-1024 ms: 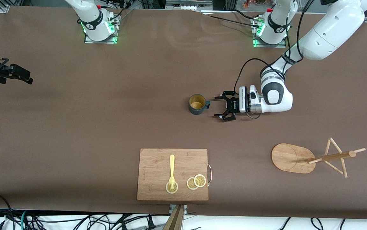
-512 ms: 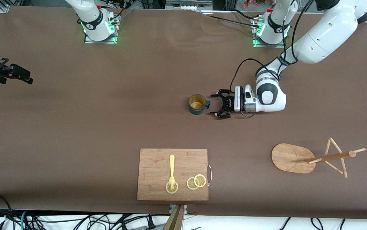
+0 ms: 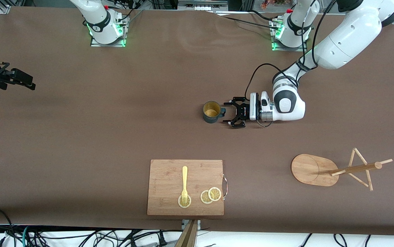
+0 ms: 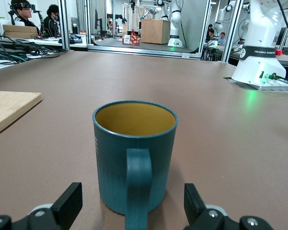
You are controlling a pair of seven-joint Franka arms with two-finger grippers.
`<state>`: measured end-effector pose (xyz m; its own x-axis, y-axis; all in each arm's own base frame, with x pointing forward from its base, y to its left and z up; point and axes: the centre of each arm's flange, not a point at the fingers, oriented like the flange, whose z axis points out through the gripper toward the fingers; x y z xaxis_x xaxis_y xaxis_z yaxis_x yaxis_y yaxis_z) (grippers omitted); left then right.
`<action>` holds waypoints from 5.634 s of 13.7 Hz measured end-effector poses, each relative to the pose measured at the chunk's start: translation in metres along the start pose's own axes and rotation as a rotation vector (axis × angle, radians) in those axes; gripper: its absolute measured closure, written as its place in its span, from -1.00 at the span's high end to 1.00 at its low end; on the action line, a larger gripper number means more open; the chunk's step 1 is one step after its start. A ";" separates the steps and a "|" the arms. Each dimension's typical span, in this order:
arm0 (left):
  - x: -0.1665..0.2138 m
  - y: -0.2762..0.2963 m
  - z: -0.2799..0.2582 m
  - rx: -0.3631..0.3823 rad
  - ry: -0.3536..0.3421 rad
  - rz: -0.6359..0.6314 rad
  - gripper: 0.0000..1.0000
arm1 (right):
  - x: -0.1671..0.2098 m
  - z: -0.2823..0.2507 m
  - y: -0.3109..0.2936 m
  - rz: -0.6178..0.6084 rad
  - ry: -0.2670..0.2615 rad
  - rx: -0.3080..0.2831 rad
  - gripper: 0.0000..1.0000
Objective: Pass cup and hang on rack
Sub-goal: 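Close the left gripper on the teal mug handle, then lift the mug by its handle with the left gripper and tilt it, then carry the mug with the left gripper over the wooden rack peg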
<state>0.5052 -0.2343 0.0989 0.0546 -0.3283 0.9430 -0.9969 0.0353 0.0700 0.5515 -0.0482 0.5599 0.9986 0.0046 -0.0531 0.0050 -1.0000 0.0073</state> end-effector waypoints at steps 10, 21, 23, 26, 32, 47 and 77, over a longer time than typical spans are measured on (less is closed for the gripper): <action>0.002 -0.001 0.012 0.008 0.018 -0.008 0.20 | 0.013 0.000 0.005 0.018 0.046 0.034 1.00; -0.003 -0.006 0.002 0.026 0.015 -0.007 -0.29 | 0.014 -0.002 0.003 0.015 0.048 0.036 1.00; -0.004 -0.006 0.002 0.027 0.013 0.017 -0.47 | 0.013 -0.002 0.003 0.015 0.048 0.036 1.00; -0.005 -0.006 0.001 0.029 0.012 0.044 -0.58 | 0.013 -0.001 0.003 0.015 0.046 0.036 1.00; -0.013 -0.008 -0.021 0.058 0.015 0.033 -0.58 | 0.010 -0.001 0.003 0.015 0.018 0.041 1.00; 0.064 0.035 -0.242 0.016 0.064 -0.360 -0.58 | 0.005 -0.010 0.001 0.013 -0.007 0.048 1.00; 0.008 0.033 -0.477 -0.083 0.504 -1.611 -0.58 | 0.003 -0.008 0.003 0.017 -0.035 0.051 1.00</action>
<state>0.4999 0.2150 0.2637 0.9672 0.2344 -0.0980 0.0910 0.0404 0.9950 0.5546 -0.0515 0.5673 0.9960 -0.0119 -0.0882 -0.0156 -0.9990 -0.0421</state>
